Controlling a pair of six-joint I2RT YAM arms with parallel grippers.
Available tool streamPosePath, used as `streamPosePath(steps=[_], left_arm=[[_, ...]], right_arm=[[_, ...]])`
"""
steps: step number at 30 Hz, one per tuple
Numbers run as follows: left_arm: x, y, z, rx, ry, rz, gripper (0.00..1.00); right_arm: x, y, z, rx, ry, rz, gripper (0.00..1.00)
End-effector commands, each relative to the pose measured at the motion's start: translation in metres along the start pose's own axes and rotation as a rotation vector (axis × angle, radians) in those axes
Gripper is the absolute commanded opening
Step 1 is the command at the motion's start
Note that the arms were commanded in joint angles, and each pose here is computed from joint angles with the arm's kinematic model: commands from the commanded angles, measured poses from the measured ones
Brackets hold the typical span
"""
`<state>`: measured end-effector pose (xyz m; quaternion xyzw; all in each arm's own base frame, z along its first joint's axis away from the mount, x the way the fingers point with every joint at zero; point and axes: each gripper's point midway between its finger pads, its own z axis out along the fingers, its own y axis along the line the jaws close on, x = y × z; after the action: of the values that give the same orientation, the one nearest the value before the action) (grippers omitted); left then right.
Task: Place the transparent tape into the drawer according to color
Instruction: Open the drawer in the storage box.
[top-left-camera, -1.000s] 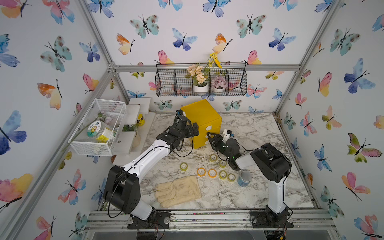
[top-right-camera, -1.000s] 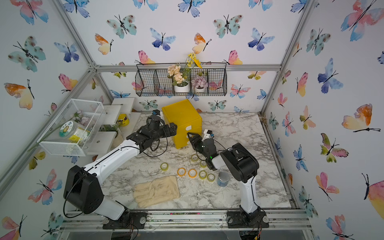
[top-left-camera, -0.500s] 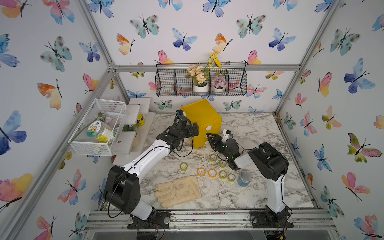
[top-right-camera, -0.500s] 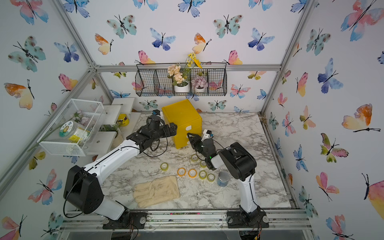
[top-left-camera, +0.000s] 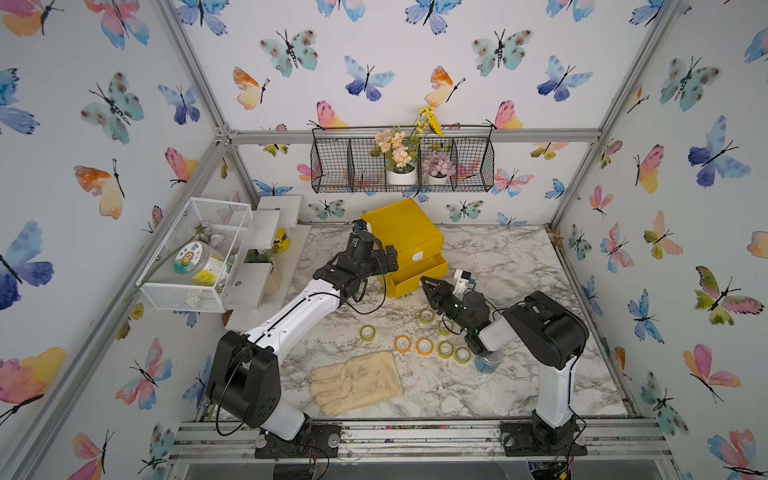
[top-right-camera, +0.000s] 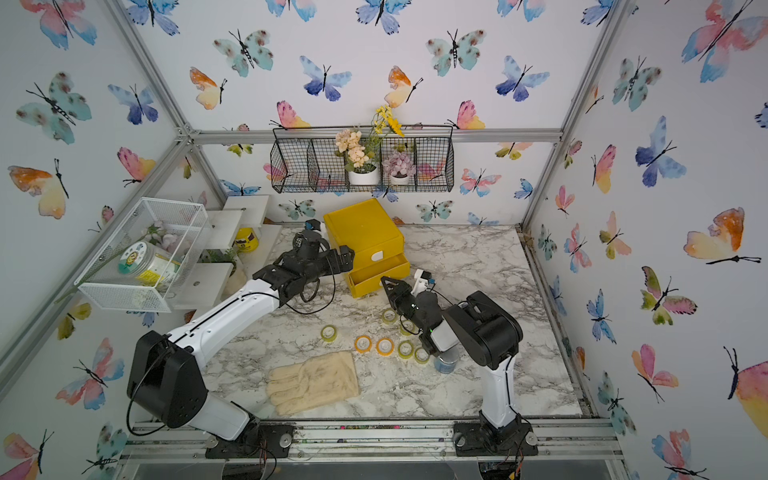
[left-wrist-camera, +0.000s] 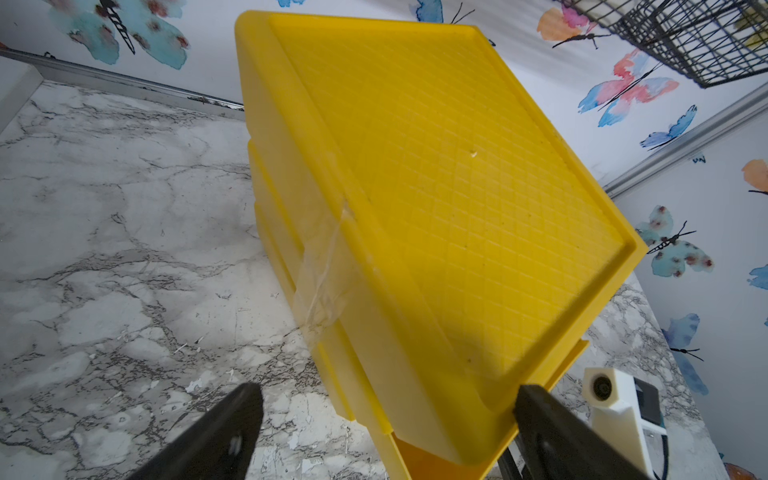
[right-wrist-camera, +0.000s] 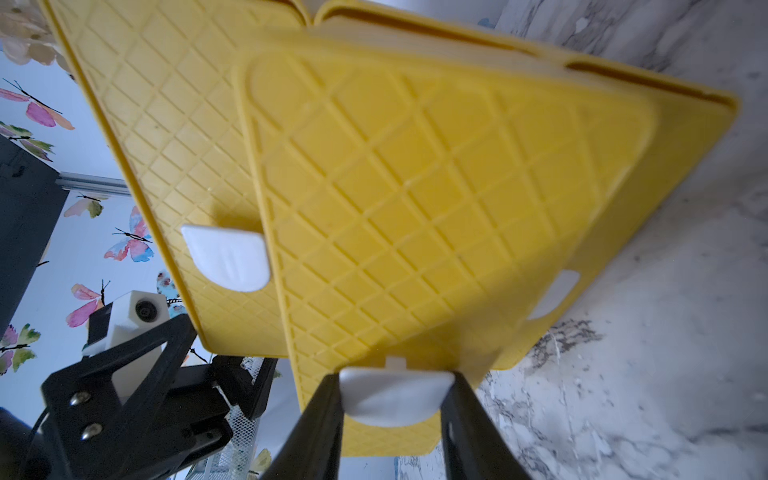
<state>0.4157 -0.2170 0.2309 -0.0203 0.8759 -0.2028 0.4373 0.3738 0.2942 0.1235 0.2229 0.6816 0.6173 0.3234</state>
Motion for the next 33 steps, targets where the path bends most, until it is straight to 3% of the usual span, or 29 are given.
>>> streamPosePath(steps=[1, 20, 28, 33], left_arm=[[0.037, 0.015, 0.009, -0.043, 0.128, 0.030, 0.99], [0.036, 0.015, 0.011, -0.047, 0.128, 0.022, 0.99], [0.036, 0.012, 0.010, -0.032, 0.131, 0.020, 0.99], [0.029, 0.007, 0.002, -0.012, 0.115, 0.002, 0.99]], right_arm=[[0.004, 0.007, -0.015, -0.030, 0.017, -0.012, 0.35], [0.015, -0.007, -0.055, 0.037, 0.022, 0.042, 0.35], [0.016, 0.003, -0.057, 0.041, 0.036, -0.031, 0.56], [0.017, 0.006, -0.061, 0.063, 0.049, -0.064, 0.61]])
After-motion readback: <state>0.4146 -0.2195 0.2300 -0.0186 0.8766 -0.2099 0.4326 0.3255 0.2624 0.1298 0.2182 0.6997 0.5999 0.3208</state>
